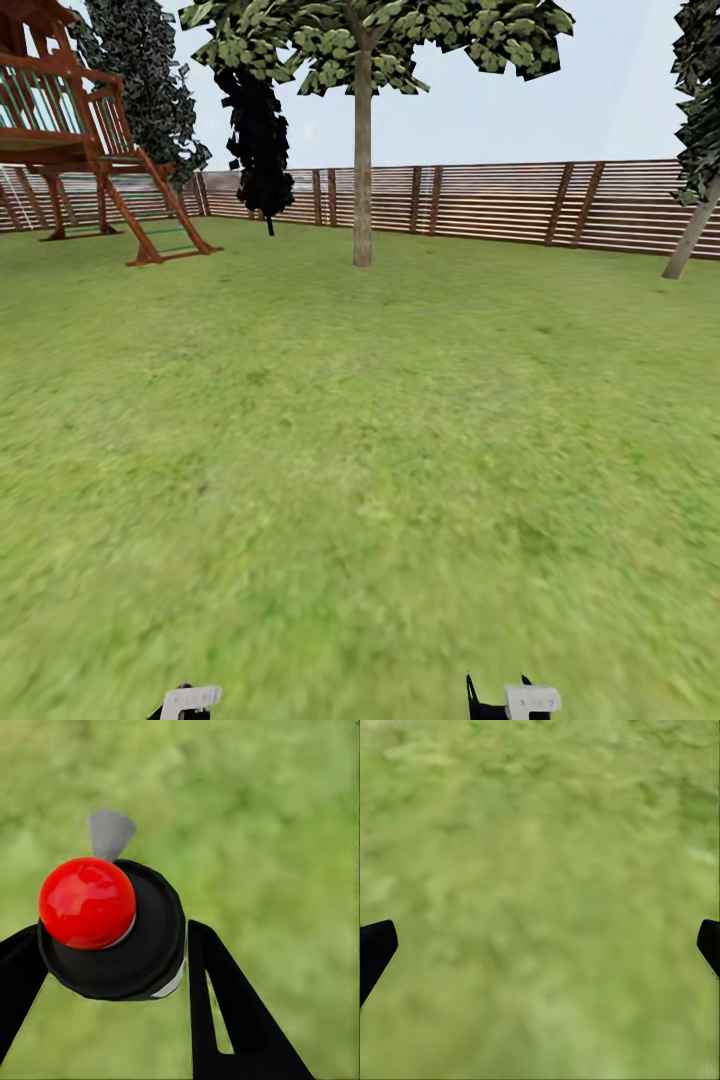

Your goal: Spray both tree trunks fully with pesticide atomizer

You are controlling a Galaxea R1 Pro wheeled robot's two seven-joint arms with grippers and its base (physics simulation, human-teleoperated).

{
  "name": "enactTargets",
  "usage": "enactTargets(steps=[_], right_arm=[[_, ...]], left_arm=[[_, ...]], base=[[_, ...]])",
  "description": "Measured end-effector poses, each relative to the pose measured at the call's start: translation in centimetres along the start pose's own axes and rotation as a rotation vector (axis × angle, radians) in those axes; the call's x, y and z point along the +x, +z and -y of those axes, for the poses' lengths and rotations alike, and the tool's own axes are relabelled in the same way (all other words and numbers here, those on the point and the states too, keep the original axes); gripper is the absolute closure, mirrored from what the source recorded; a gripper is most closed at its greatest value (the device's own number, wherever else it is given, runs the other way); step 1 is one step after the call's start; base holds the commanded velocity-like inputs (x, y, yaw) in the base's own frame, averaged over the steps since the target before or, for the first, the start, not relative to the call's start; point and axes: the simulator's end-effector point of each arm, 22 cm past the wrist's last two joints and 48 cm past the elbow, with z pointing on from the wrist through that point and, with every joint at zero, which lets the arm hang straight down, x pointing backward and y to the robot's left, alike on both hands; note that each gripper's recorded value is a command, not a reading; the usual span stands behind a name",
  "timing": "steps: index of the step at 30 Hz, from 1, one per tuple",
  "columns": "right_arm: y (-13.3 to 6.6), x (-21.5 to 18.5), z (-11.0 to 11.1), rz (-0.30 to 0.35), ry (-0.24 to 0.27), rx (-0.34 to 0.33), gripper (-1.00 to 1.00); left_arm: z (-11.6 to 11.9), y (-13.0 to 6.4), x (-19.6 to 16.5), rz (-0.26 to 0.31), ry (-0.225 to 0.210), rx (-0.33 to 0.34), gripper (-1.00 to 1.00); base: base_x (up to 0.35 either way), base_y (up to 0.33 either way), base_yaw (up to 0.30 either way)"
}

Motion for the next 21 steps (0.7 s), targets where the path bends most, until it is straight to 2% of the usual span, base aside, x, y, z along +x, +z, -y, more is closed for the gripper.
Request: enactTargets(steps=[21], right_arm=[[-0.01, -0.04, 0.0, 0.001, 0.0, 0.0, -1.0]], left_arm=[[0.01, -0.01, -0.07, 0.001, 0.0, 0.001, 1.0]], base=[[0.338, 0.0, 0.0]])
